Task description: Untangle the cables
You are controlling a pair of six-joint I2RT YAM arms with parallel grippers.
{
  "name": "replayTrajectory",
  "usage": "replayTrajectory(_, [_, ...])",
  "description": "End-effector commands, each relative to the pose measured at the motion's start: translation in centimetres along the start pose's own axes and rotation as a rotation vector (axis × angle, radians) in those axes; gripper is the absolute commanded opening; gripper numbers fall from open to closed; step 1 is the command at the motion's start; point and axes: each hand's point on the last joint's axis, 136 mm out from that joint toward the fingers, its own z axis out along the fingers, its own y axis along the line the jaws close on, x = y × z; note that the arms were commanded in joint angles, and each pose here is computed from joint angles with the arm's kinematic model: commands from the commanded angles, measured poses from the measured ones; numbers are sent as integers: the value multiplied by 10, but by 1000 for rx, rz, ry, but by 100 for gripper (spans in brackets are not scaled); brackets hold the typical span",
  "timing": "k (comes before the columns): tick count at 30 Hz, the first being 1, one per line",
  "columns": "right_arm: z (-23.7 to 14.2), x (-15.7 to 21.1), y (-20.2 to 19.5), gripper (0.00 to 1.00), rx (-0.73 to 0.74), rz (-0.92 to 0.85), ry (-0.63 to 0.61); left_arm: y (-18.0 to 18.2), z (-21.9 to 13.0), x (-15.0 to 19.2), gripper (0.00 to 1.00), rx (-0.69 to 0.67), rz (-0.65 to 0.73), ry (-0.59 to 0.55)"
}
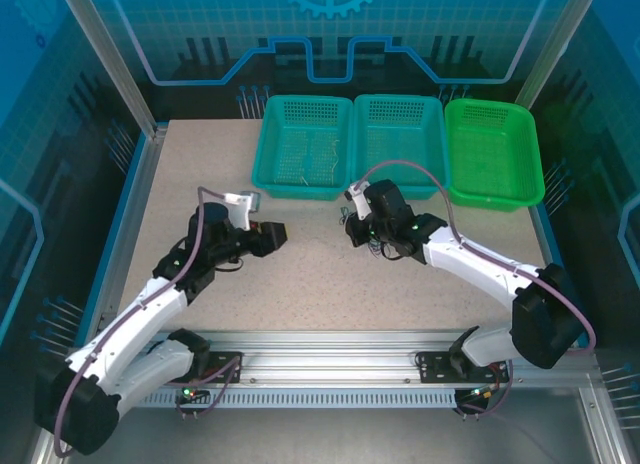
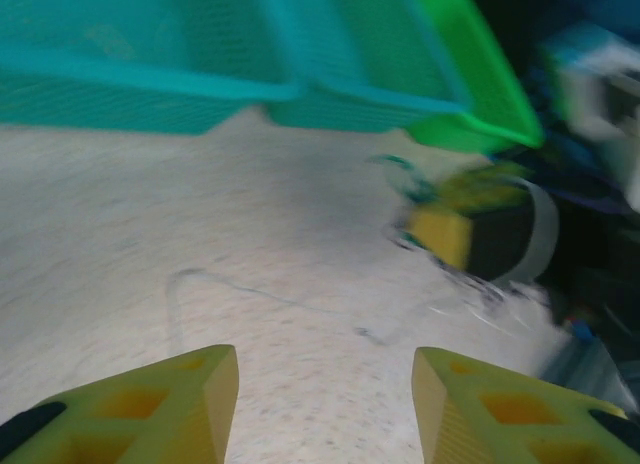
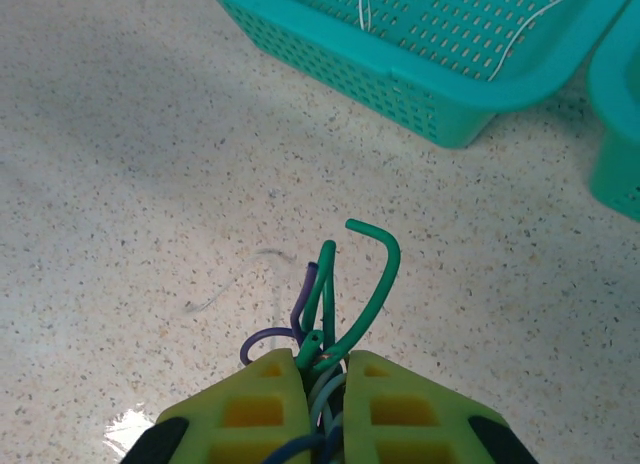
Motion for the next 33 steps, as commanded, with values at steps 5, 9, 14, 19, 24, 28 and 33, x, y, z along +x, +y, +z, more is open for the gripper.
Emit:
replayTrajectory(5, [-13,-7,1,0,-24,13,5,-97,22,5,57,335,355,33])
replayTrajectory(9, [-18,-11,6,0,-49,17,-8,-86,60,28,62,258,445,151])
replayTrajectory(14, [-20,-13,18,0,-120,18,-14,-78,98,38,68,255,457,182])
replayTrajectory(19, [-17,-10,19,0,-126,32,-6,-67,127,32,65,178,426,187])
replayTrajectory(24, [-10,-1,2,0,-42,61,3,-64,128,25,17,121,408,181])
replayTrajectory(28, [0,16,-34,0,111,143,39,-66,112,16,0,104,404,133])
replayTrajectory(33, [17,47,-69,4,233,215,102,-74,86,0,0,99,402,62])
